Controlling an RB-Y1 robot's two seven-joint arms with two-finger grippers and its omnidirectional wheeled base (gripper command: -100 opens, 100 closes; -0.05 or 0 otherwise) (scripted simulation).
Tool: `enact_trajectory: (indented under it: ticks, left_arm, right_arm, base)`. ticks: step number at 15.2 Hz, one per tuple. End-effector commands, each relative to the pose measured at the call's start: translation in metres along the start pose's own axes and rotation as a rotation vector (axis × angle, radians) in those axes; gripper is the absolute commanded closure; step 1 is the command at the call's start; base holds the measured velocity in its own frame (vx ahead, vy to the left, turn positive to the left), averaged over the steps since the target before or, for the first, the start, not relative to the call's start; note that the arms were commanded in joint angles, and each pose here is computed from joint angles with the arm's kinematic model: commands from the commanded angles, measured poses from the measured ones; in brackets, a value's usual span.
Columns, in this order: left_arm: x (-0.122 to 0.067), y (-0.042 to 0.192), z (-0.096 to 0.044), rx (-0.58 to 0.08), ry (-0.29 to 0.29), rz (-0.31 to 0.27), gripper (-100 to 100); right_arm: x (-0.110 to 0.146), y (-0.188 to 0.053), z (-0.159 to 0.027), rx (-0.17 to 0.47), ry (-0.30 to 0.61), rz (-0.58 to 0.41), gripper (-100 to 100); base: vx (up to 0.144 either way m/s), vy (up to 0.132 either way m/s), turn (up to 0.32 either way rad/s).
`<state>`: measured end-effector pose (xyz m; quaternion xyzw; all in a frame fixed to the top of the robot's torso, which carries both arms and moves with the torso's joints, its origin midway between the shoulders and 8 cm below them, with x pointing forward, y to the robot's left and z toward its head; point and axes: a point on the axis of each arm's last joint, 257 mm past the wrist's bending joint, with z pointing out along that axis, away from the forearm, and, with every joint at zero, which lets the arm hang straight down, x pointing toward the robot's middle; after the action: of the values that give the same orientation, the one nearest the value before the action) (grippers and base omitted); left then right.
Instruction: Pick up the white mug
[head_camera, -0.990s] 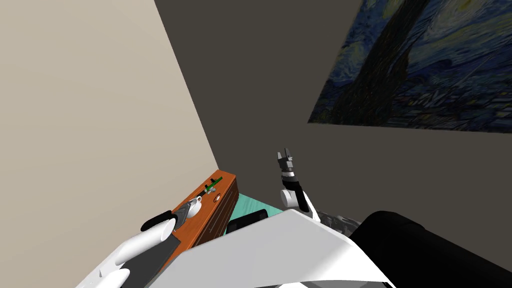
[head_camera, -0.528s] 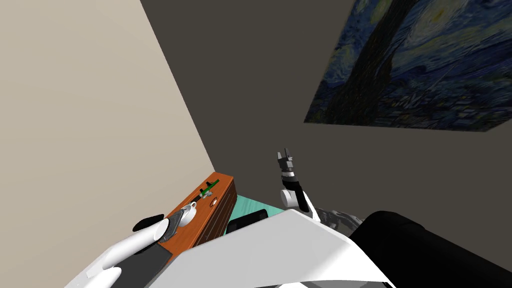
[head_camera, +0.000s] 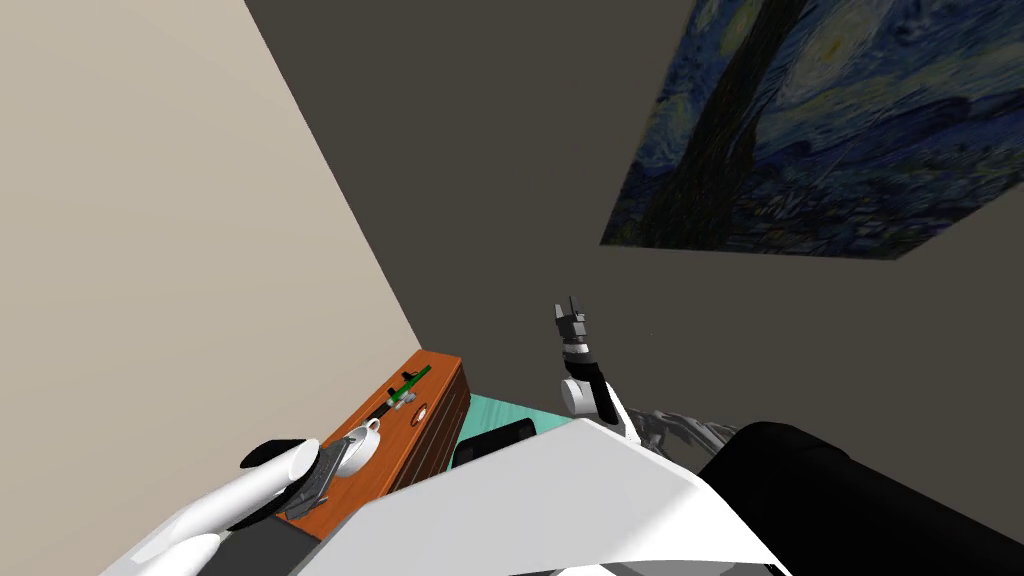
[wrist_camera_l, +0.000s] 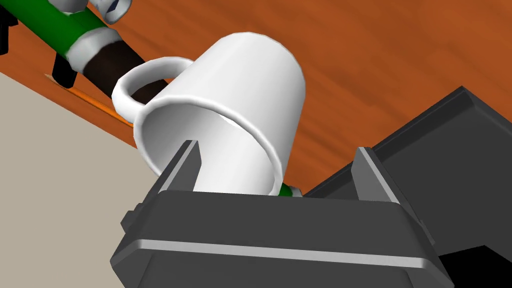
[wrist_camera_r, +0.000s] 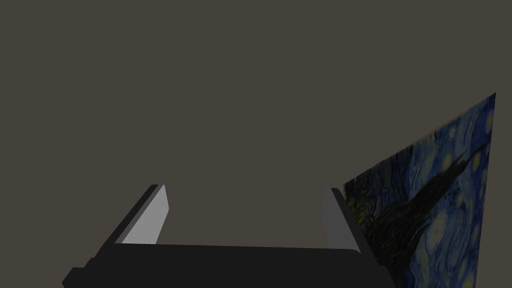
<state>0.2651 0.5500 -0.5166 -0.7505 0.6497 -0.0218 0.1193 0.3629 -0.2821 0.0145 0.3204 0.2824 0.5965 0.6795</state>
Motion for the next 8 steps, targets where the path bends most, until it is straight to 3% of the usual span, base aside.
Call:
enact_trajectory:
  ticks: [1,8]
  left_arm:
    - [-0.005,0.013,-0.001,-0.057,0.012,-0.019,-100]
    - [-0.019,0.043,-0.009,-0.182,0.050,-0.072,-100]
  right_arm:
    - [0.000,0.000,0.000,0.000,0.000,0.000,0]
    - [0.000,0.000,0.000,0.000,0.000,0.000,0]
  base:
    - [0.022,0.006,-0.104]
    - [0.021,0.006,-0.092]
